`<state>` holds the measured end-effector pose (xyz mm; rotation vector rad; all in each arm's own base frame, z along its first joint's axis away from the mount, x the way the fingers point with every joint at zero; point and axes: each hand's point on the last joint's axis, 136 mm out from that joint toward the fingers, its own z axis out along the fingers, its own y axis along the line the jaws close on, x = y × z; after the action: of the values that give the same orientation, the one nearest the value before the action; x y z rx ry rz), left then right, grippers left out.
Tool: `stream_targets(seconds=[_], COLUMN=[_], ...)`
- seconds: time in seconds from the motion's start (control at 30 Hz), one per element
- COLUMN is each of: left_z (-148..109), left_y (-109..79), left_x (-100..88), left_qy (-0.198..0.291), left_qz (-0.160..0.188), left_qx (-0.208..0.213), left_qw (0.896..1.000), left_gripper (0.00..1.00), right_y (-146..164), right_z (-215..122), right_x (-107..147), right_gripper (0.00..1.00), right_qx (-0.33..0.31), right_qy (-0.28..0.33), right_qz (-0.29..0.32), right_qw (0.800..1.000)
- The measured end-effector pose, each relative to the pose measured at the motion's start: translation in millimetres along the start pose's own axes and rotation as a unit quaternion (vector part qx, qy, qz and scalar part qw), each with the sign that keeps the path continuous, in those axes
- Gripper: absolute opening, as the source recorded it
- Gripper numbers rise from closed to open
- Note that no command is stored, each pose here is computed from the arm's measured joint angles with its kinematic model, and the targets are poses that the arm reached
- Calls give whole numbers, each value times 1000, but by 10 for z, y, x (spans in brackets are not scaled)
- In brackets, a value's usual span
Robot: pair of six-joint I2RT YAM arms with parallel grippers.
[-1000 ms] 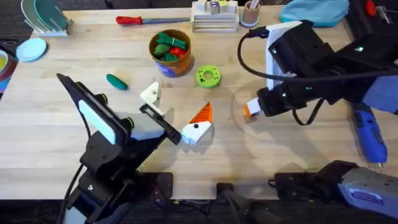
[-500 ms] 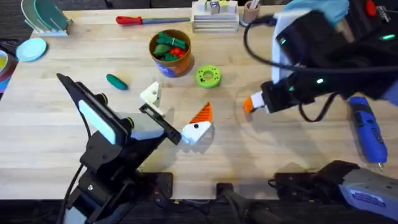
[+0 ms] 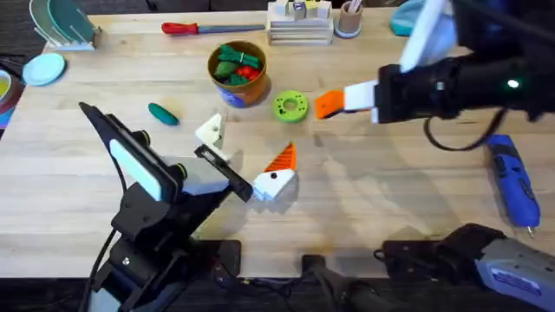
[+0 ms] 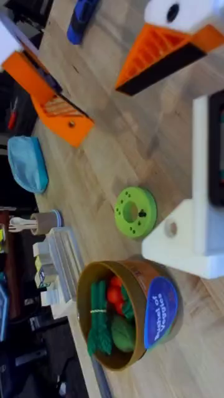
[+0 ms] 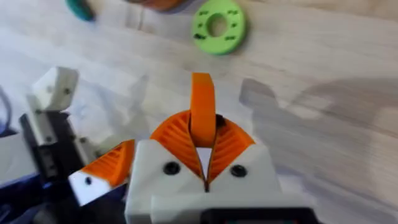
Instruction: Pick up the gripper from the table and insert it into the empty holder that is missing its gripper. Then pick up a screw, insert it into the mounting hole, and use the screwdriver to tighten it. Finally, clean up the table by picking up the vegetable and placing it into the bucket.
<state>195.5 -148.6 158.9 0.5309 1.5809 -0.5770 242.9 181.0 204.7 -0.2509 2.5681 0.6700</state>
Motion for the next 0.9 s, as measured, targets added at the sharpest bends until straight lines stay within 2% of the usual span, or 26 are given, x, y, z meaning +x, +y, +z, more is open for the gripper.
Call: stream_targets(seconds=[0.1, 0.27, 0.4, 0.5, 0.6, 0.7, 0.9], left_z=[0, -13, -36, -48, -55, -57, -59], left_y=[-30, -207, -349, -401, -430, -439, -446], left_x=[0, -16, -18, -18, -17, -17, -16], left_qy=[0, -1, 5, 12, 17, 19, 20], left_qz=[0, -16, -70, -118, -148, -160, -162], left_qx=[9, 60, 102, 117, 125, 127, 129], left_qw=[1000, 998, 992, 986, 981, 979, 978], left_gripper=[993, 993, 992, 993, 993, 993, 993], right_y=[149, 321, 443, 542, 613, 658, 723], right_z=[132, 221, 211, 217, 264, 353, 527], right_x=[35, 97, 125, 165, 219, 276, 347], right_gripper=[9, 9, 9, 9, 9, 9, 9], right_qx=[-56, -147, -208, -248, -279, -311, -366], right_qy=[34, 85, 110, 131, 159, 193, 247], right_qz=[6, 19, 25, 29, 41, 61, 104], right_qw=[998, 985, 972, 959, 946, 929, 891])
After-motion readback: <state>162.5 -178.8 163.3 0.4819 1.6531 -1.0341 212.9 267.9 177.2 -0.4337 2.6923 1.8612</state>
